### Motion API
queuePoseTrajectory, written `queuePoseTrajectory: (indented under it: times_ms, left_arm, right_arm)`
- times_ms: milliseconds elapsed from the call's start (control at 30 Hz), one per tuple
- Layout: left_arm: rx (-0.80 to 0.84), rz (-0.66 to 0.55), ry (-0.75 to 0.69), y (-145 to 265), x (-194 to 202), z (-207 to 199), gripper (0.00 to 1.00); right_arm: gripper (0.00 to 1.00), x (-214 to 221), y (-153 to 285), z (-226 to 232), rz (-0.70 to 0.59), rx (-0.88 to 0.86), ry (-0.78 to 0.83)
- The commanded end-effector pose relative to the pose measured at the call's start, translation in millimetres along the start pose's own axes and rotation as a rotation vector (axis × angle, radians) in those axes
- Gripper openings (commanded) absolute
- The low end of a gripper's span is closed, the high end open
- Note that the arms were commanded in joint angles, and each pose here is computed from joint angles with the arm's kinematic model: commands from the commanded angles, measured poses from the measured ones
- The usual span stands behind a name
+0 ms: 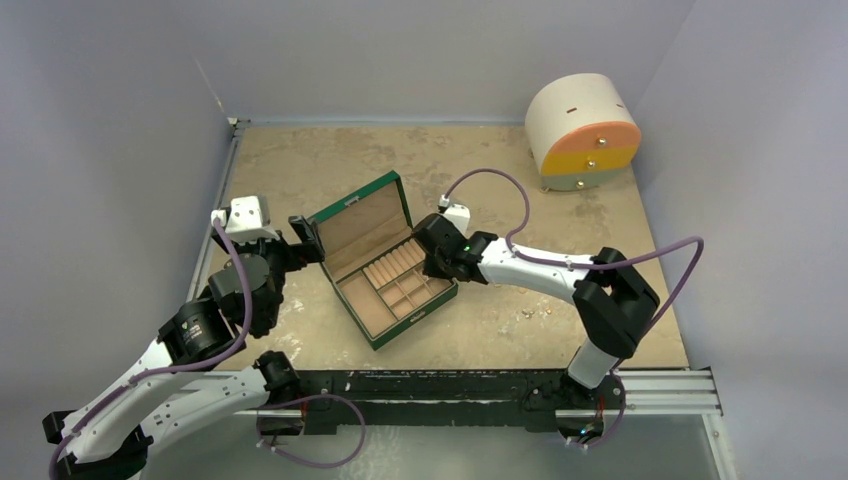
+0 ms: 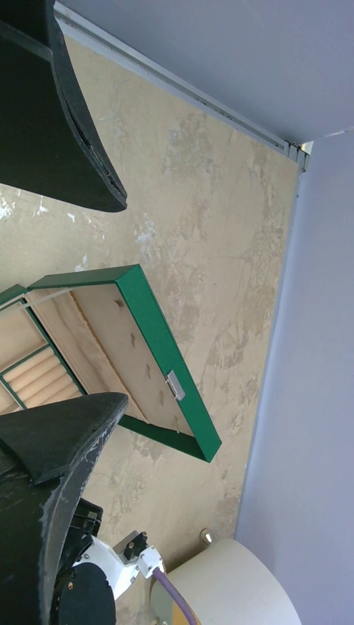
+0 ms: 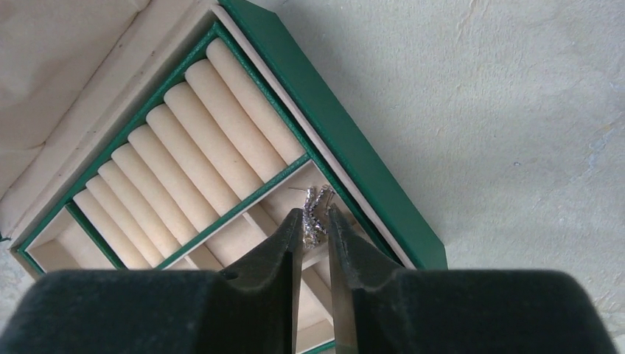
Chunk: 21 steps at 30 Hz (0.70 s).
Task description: Organize the mixed jewelry
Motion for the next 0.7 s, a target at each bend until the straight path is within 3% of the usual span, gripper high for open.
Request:
queuePoseTrajectory:
  times_ms: [0, 367, 667]
  left_arm:
    - [0.004, -0.015, 0.026, -1, -5, -2, 0.93]
    - [0.000, -0.013, 0.022, -1, -4, -2, 0.93]
    - [0.004, -0.011, 0.022, -2, -4, -3, 0.93]
  right_arm:
    - [0.23, -12, 9, -3, -0.046, 0.014, -0.031]
    - [0.28, -37, 51, -25, -0.161, 0.042, -0.045]
    - [0.31, -40, 78, -87, -0.231, 0.165, -0.031]
Point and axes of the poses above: each gripper's point midway between its finger pads, its own y axis back along the fingers, its own z axis along the line the jaws close on, x = y × z, the point moved 3 cm from there along y, back along the fingers, and after that the axes turned 5 degrees about -y, right-handed, at the moved point
